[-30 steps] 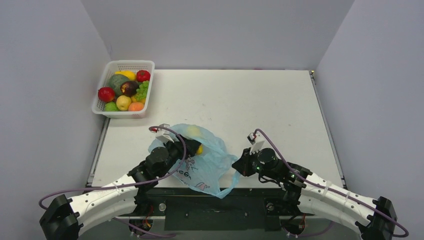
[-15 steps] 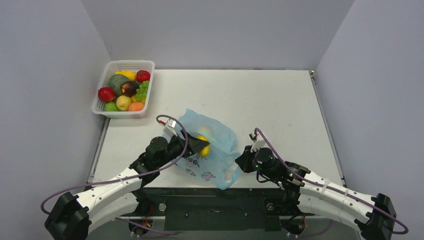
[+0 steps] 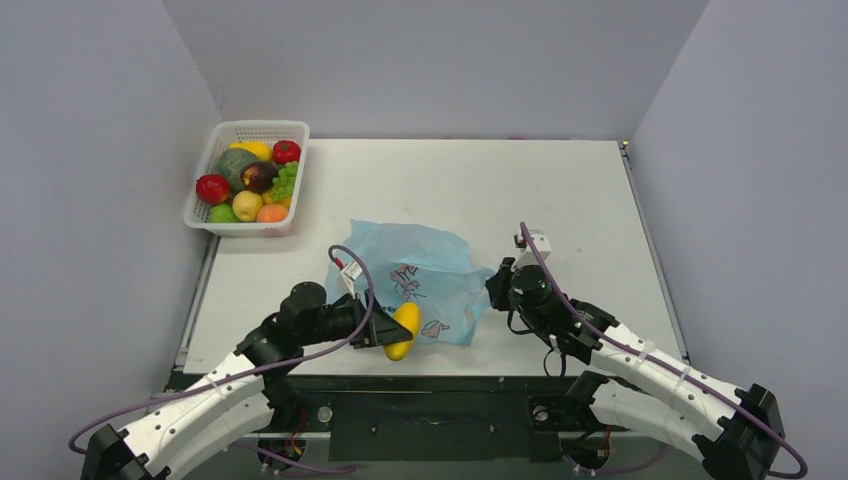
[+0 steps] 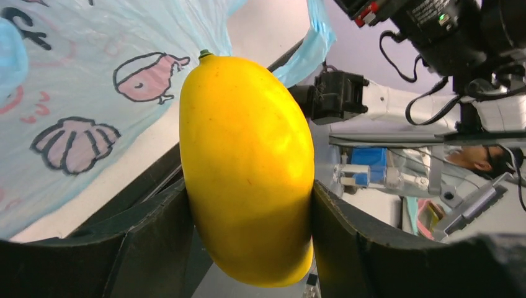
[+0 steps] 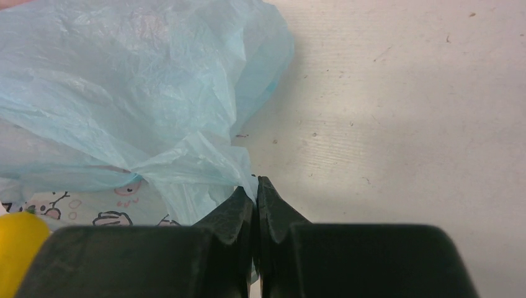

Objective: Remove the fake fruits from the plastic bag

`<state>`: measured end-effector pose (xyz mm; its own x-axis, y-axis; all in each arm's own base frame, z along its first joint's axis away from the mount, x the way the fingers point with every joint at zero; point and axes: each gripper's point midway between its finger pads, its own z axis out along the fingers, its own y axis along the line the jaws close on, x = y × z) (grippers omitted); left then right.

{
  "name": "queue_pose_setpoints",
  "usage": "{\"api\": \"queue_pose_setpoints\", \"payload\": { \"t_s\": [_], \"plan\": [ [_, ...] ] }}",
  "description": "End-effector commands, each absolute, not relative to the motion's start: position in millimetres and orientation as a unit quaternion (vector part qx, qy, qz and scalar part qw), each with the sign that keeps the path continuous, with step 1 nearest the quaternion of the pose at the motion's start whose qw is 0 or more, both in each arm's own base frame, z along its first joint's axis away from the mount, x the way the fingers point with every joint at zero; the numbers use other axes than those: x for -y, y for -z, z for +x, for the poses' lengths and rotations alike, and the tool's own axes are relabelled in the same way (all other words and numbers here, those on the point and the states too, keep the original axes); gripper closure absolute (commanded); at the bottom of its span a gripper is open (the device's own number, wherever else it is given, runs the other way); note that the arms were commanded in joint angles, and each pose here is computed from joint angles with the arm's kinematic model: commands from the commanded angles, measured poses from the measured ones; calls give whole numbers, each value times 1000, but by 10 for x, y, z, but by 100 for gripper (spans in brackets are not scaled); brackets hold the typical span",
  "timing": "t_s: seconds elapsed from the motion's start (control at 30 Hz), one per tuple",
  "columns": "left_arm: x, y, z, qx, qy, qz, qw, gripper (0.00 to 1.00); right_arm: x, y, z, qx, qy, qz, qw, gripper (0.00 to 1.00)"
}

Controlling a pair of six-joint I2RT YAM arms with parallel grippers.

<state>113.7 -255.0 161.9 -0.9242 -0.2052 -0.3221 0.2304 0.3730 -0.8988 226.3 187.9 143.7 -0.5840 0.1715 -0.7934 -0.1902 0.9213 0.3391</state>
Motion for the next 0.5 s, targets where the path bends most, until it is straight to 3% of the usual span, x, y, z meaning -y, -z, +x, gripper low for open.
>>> {"api": "queue_pose_setpoints", "payload": {
  "t_s": [0.0,0.03,0.2,0.33,0.47],
  "plan": [
    [2308,-2123,1438,-823,480,20,304,83,-1751,-1441,2313,-862,-189,17,471,100],
    [2135,-1986,1459,-853,422,12,306,83,-1731,-1404,2296,-864,-187,18,468,100],
    [1400,-2644,2007,-847,241,-62,470,75,-1606,-1196,2180,-867,-186,25,462,100],
    [1092,-3114,2330,-808,172,-94,556,71,-1601,-1187,2134,-863,-199,26,463,100],
    [822,-3230,2707,-789,101,-128,592,71,-1613,-1249,2136,-859,-205,21,468,100]
  ]
}}
